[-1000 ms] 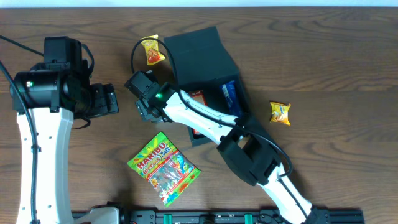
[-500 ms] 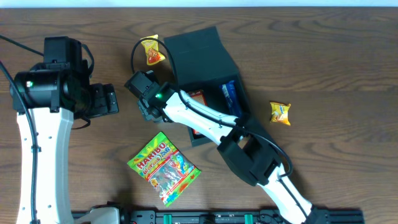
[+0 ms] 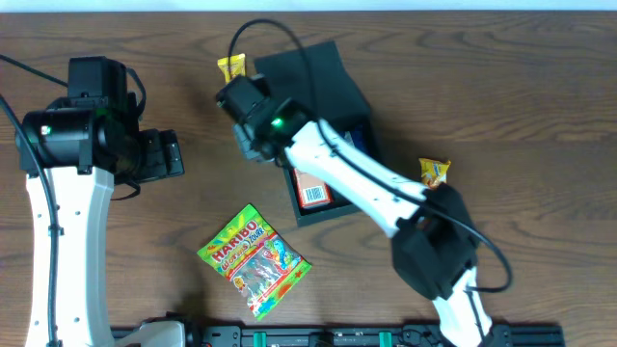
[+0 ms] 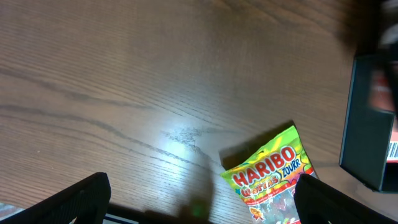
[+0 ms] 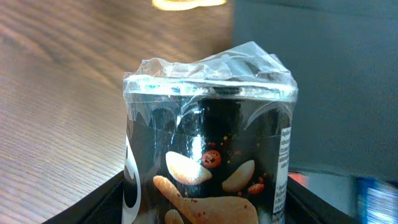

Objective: Pack container
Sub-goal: 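Carry the Pringles can into the box between red box and bar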

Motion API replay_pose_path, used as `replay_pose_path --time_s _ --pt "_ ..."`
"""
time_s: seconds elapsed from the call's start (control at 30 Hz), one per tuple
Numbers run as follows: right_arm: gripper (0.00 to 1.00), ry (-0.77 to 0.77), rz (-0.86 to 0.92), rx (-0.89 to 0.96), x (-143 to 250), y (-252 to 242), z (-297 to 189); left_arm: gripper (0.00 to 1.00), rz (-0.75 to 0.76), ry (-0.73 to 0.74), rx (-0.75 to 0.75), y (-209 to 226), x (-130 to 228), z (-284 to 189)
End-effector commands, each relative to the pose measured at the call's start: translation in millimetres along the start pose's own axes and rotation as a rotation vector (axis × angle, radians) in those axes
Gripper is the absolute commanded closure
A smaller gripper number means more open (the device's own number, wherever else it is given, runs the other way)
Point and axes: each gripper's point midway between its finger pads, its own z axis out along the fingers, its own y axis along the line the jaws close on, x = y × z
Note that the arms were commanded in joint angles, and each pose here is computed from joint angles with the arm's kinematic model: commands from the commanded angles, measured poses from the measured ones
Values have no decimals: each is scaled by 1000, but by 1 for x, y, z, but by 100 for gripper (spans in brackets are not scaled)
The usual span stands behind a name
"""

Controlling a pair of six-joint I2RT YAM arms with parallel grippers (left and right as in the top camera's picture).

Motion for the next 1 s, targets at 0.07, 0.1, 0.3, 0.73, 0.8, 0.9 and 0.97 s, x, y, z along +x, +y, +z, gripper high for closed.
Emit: replay_pose_path --time_s 0.07,0.1,0.3,0.73,0.8,0.9,0.97 --pt "37 21 31 65 -4 -38 -23 5 -19 -1 -7 2 0 0" --pt "37 43 33 77 1 -43 -23 5 -19 -1 -7 2 0 0" --pt "43 151 33 154 25 -69 -24 5 -19 -1 -7 2 0 0" --pt "42 297 -11 276 86 -100 8 5 -19 -1 -7 2 0 0" --pt "41 318 -16 280 97 -102 13 5 -19 -1 -7 2 0 0" --pt "40 337 -20 287 107 -105 19 5 -19 -1 -7 2 0 0" --pt "40 352 -19 282 113 -105 22 5 -20 -1 -7 2 0 0"
